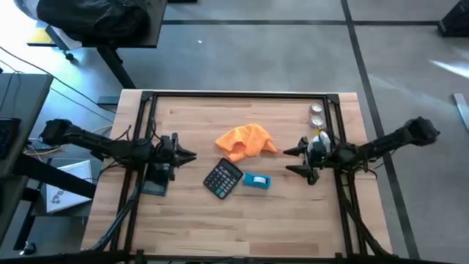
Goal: Apply microfiber cloth
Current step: Return to Home Position
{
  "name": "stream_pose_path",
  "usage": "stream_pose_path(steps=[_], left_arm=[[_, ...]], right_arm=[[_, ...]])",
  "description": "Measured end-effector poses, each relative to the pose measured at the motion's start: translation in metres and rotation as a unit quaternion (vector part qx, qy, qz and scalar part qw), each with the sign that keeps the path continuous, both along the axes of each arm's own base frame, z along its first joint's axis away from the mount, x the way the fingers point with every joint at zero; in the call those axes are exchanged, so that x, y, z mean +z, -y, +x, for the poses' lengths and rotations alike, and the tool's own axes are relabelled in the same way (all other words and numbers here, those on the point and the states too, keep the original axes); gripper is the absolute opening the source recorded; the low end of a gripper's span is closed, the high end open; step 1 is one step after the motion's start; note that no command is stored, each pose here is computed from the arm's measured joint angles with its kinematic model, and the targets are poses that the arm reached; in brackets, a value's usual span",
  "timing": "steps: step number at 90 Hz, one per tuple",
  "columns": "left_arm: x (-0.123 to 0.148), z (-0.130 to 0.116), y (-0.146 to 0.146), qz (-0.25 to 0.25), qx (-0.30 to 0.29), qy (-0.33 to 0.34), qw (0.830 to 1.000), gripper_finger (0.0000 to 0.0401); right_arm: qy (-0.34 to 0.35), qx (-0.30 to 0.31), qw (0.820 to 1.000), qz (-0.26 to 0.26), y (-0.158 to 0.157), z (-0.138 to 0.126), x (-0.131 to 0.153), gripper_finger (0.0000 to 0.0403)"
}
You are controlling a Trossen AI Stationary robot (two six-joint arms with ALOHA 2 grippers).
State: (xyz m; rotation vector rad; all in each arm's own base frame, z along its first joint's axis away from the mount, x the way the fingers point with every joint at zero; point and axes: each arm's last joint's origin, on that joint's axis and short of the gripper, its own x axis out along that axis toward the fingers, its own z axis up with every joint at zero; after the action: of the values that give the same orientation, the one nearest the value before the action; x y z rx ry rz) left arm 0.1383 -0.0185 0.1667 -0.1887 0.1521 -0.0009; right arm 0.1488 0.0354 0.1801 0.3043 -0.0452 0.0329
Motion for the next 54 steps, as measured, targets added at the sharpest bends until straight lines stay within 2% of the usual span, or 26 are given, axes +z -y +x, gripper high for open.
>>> stream_pose_path(steps=[9,21,37,45,54], left_arm=[[-0.010,-0.003,-0.002,-0.018,-0.019,-0.011,1.000,0.0016],[-0.022,-0.007,-0.008,-0.021,0.008,-0.037,0.999,0.0002],[-0.005,-0.005,-0.017,0.001,-0.051,0.048,0.998,0.0000],[0.000,-0.006,-0.025,0.012,-0.044,0.071,0.996,0.0000],[-0.003,-0.008,-0.036,0.002,-0.029,0.058,0.998,0.0000]], right_arm=[[-0.045,0.015,0.999,0.003,-0.005,0.000,-0.009,0.0234],[-0.069,0.026,0.997,-0.027,-0.009,-0.002,-0.015,0.0190],[-0.061,0.013,0.993,-0.103,-0.007,-0.002,-0.014,0.0088],[-0.072,0.003,0.990,-0.119,-0.001,-0.002,-0.015,0.0024],[-0.090,0.011,0.990,-0.105,0.007,-0.002,-0.018,0.0010]])
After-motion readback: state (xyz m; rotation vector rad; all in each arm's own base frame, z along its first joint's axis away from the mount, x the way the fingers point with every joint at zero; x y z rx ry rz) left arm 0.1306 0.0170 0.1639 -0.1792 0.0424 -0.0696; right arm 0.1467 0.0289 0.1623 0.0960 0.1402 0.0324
